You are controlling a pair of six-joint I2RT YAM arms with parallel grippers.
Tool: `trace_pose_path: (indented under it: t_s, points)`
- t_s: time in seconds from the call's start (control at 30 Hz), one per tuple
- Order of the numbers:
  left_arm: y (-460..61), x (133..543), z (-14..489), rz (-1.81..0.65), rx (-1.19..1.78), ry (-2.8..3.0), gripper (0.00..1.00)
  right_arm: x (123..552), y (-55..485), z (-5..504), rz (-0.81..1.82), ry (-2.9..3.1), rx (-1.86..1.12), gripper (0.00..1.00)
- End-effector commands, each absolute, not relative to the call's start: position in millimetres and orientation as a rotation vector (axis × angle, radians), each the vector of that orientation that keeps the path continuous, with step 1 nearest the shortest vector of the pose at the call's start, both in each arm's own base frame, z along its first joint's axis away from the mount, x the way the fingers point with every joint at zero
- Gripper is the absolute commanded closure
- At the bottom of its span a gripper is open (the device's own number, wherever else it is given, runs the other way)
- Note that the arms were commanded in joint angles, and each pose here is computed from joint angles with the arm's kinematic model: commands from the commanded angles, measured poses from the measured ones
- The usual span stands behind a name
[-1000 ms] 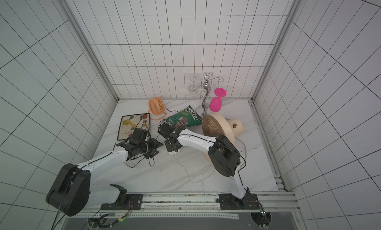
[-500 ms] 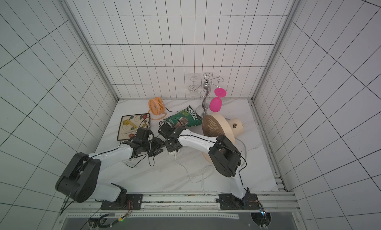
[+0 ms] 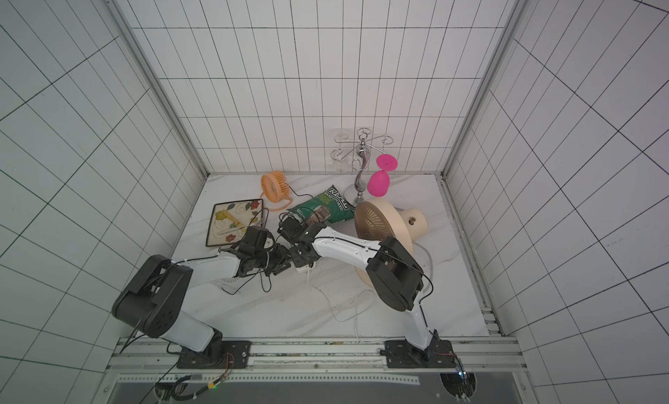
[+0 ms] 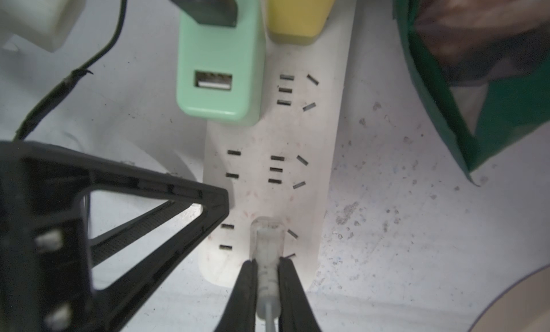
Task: Unplug the desk fan from the power strip
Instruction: Remove the plug from the socket.
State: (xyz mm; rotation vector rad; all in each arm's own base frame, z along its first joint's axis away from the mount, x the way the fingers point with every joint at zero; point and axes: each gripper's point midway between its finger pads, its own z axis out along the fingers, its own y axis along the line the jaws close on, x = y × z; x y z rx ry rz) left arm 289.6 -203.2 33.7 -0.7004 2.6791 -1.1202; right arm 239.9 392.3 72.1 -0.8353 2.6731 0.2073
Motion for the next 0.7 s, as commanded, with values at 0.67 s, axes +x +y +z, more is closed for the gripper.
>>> trace_pose_path:
  t_s: [0.67]
  points:
    - [-176.2, 258.9, -30.2, -0.638, -0.842, 2.967, 0.59, 258.2, 406.1, 148.7, 0.289, 2.476, -0.766, 1.00]
